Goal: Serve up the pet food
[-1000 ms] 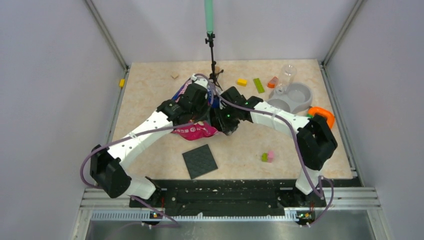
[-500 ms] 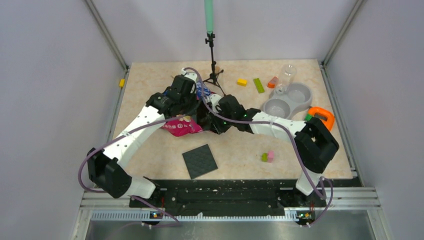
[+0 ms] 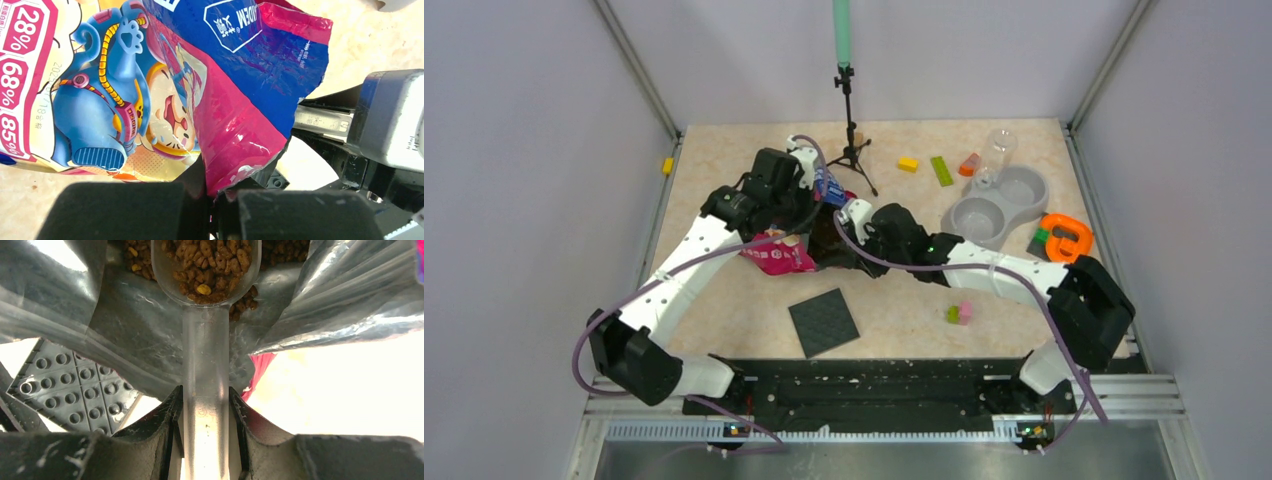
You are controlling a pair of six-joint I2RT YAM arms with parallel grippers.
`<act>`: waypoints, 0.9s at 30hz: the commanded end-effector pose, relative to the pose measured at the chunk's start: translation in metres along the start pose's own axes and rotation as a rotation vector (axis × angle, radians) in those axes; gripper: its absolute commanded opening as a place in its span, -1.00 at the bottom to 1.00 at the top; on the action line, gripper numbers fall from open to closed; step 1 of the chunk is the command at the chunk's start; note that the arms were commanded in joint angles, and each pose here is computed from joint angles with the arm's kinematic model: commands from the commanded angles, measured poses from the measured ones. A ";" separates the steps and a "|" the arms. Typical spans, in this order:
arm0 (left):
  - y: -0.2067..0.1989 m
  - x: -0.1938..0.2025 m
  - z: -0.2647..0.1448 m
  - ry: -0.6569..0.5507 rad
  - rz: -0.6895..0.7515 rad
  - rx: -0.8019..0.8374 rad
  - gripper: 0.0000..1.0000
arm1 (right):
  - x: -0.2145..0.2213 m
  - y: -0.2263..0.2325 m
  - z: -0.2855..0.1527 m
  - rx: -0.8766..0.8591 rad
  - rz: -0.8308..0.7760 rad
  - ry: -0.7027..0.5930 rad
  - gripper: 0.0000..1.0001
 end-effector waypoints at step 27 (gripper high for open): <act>-0.047 -0.080 -0.030 -0.224 -0.085 0.282 -1.00 | -0.006 -0.007 -0.121 0.127 0.022 0.006 -1.00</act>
Point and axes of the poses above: each gripper's point midway between its finger pads, its own z axis out along the fingers, its own y axis along the line the jaws close on, x = y × z, the point moved 3 cm from there along -z, back along the fingers, and after that the axes turned 5 degrees about z, right-handed, at the moved point
